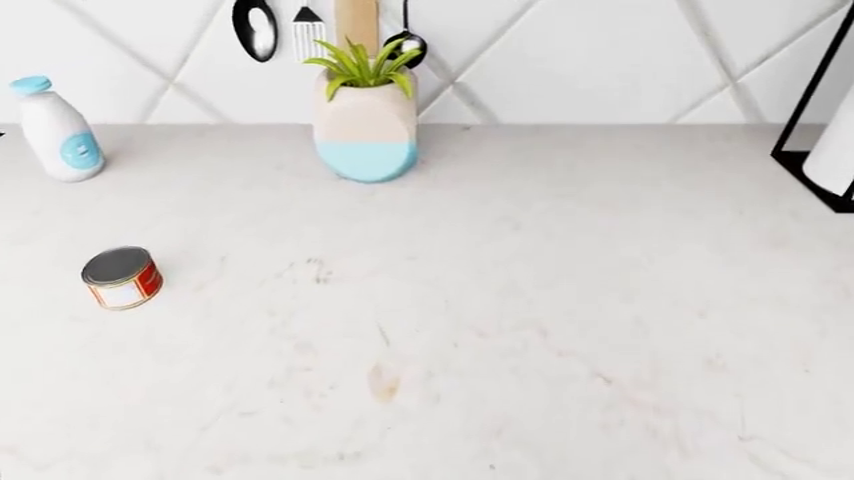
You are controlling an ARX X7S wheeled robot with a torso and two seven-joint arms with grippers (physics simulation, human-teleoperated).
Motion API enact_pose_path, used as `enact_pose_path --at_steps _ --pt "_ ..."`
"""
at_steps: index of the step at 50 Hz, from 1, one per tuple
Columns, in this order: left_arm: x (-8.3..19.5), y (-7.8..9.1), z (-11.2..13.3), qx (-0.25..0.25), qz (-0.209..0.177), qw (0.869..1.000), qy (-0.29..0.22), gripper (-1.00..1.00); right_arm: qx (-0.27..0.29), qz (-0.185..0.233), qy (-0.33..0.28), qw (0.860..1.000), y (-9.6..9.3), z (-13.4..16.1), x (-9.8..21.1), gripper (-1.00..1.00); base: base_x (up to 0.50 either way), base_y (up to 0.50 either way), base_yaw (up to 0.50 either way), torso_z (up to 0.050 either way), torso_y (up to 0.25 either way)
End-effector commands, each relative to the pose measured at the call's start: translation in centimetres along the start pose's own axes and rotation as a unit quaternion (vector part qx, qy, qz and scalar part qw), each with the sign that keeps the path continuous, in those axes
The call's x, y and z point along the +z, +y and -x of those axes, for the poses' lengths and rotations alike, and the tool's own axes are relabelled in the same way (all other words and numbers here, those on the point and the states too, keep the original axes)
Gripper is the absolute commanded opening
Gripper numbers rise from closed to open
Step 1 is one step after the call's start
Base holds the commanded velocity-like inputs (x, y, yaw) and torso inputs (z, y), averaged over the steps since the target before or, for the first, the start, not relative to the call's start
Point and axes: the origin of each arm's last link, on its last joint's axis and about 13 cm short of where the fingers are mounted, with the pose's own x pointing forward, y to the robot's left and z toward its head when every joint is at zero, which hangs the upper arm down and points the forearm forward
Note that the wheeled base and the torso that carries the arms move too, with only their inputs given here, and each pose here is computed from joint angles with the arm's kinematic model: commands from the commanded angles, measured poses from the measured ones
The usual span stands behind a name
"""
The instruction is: Pick the cans from the counter and place them in their designated side in the cabinet.
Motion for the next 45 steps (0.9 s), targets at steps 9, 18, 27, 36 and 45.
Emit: enact_pose_path --at_steps 9,18,27,36,45 --pt "0.03 0.05 -0.27 -0.004 -0.002 1.000 0.000 1.00 0.002 0.004 -0.014 1.000 0.00 0.31 0.63 -1.00 0.17 -0.09 0.00 0.000 0.001" --pt "-0.01 0.07 -0.16 -0.002 -0.002 1.000 0.000 1.00 0.002 0.004 -0.014 1.000 0.00 0.31 0.63 -1.00 0.07 -0.02 0.00 0.000 0.001" --pt "-0.10 0.11 -0.09 -0.001 0.000 1.000 0.000 1.00 0.002 0.004 -0.014 1.000 0.00 0.31 0.63 -1.00 0.00 0.00 0.00 0.000 0.001" --pt "-0.18 0.14 -0.07 0.000 0.000 1.000 0.001 1.00 0.002 0.004 -0.014 1.000 0.00 0.31 0.63 -1.00 0.02 0.00 0.00 0.000 0.000" --pt "-0.25 0.21 -0.17 0.000 0.002 1.000 0.002 1.00 0.002 0.004 -0.014 1.000 0.00 0.31 0.63 -1.00 0.29 0.00 0.00 0.000 0.001"
